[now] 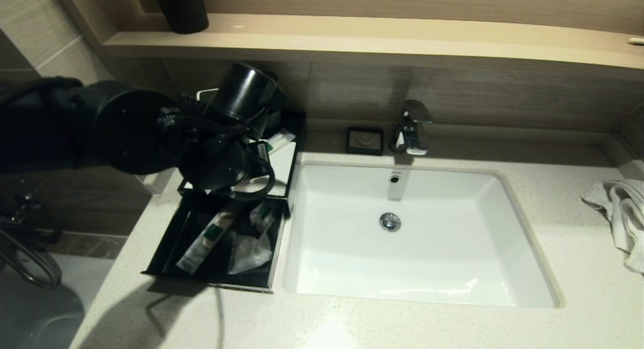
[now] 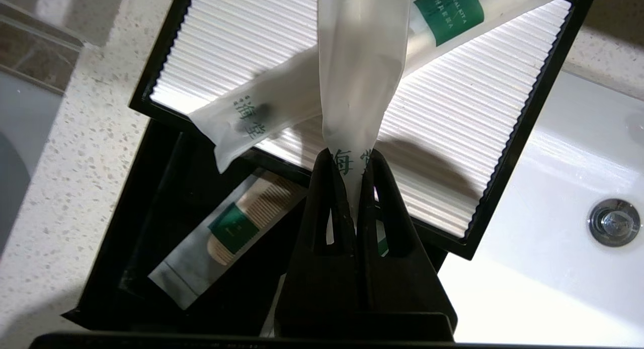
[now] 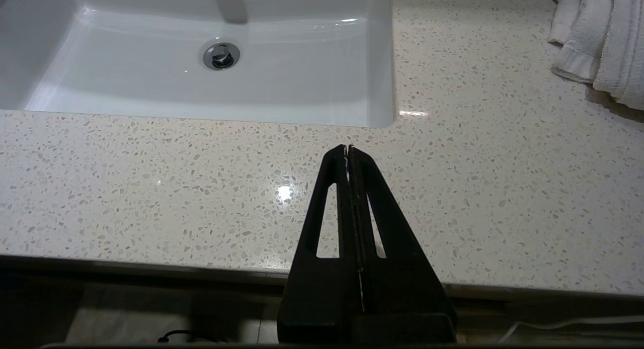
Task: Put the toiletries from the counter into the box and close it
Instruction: Pick up the bathroom toiletry
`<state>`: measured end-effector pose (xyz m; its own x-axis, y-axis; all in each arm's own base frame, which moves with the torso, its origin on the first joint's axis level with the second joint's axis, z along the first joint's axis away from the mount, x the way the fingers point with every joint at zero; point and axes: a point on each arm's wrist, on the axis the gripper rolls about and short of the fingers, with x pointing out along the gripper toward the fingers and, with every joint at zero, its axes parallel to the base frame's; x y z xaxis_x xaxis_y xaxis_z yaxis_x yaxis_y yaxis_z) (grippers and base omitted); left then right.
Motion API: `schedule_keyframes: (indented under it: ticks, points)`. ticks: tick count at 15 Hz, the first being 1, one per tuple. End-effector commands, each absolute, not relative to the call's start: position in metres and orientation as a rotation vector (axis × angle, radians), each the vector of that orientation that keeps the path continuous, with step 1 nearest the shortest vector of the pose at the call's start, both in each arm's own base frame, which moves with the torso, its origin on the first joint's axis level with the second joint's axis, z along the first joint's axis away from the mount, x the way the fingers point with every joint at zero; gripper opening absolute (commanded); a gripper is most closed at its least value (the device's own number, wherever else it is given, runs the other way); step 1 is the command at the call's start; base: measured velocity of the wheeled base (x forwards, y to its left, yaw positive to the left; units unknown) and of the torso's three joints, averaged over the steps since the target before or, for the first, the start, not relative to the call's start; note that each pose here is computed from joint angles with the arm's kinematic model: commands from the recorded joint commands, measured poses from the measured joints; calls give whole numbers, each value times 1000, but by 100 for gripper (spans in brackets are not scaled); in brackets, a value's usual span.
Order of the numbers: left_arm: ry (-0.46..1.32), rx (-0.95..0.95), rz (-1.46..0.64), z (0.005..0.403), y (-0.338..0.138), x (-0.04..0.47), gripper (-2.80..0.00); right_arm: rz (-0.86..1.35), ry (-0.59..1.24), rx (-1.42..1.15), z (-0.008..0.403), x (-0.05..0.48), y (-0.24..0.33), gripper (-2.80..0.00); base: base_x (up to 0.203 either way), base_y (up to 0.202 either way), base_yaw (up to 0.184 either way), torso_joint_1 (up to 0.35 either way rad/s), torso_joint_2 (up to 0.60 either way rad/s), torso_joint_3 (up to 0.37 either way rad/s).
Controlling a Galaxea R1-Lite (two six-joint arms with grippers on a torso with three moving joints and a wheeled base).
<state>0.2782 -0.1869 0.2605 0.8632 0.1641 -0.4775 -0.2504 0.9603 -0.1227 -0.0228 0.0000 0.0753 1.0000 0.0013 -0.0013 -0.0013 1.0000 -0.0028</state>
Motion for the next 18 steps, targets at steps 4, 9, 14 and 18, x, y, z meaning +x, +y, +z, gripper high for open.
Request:
schedule_keyframes:
  ticks: [4,9,14,18]
  points:
    - [456,-123,140,287,-166,248,-280,0,0,-3,75,-23,0,-280,0,0,0,0,0,0]
    - [474,-28,50,292,-144,217,-280,0,0,-3,75,-23,0,-280,0,0,0,0,0,0]
    - [524,80,-32,285,-122,185,-280,2,0,-3,75,-23,0,-280,0,0,0,0,0,0]
    - [558,139,-87,277,-106,163,-280,2,2,-4,75,-23,0,-280,0,0,0,0,0,0]
